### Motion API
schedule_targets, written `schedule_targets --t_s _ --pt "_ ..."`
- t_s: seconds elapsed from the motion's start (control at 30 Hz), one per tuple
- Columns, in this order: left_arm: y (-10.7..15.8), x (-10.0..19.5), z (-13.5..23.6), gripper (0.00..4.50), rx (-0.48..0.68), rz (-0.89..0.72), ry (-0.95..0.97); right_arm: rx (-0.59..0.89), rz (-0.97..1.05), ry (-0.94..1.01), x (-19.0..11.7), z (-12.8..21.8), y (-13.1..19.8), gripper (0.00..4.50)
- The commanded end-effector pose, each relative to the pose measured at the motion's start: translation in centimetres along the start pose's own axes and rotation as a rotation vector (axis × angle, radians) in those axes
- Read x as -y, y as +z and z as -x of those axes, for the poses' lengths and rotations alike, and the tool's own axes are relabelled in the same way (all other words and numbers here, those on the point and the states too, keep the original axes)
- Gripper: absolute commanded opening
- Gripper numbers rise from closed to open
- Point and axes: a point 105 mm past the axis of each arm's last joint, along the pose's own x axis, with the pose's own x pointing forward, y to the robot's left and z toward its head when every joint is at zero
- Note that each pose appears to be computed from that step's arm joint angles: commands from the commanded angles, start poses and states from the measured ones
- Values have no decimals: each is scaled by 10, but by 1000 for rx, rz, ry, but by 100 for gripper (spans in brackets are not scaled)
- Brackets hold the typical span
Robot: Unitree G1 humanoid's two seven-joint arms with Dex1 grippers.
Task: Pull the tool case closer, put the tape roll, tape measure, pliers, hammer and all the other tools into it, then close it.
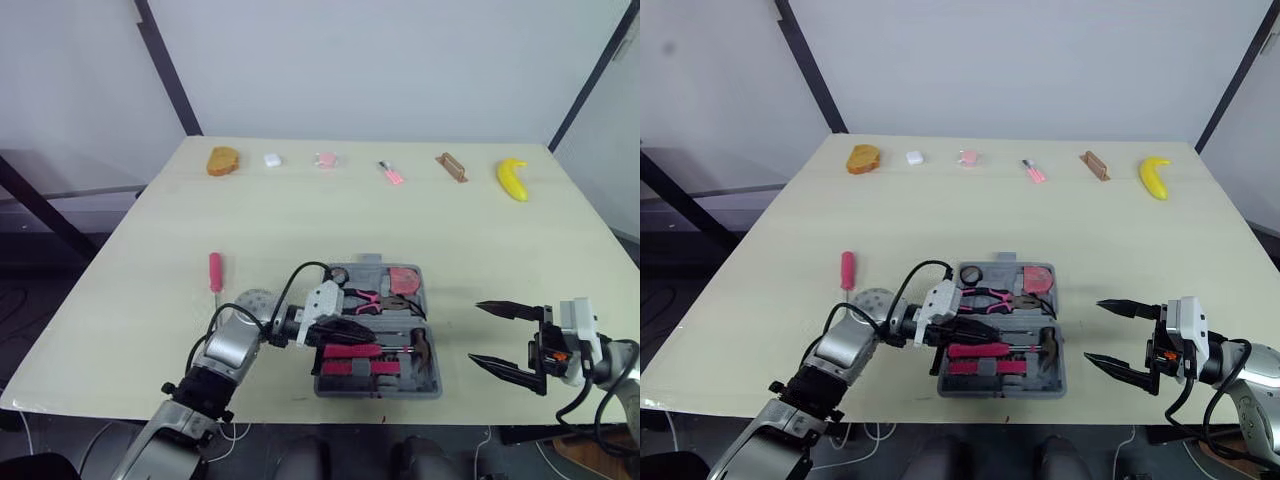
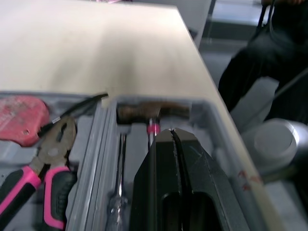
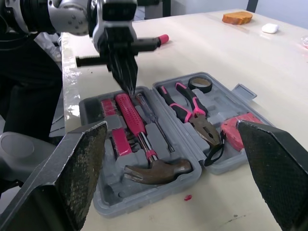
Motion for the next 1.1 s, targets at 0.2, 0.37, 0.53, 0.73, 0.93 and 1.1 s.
schedule_targets --t_s 0.2,0.37,0.53,0.73,0.93,1.1 --pt "-34 9 -21 6 -113 -19 -56 15 46 3 -1 -1 10 450" --pt "-62 11 -21 6 -200 38 -46 10 49 0 -2 -1 9 450" --pt "-73 15 -18 6 -217 81 -46 4 48 -5 -3 0 9 450" --pt "-59 11 -19 6 -129 46 -22 12 37 -23 -2 0 7 450" --pt "-11 5 -8 6 110 -12 47 24 28 -134 15 5 0 450" --pt "11 -8 28 6 207 8 234 58 -20 -208 21 13 -6 450"
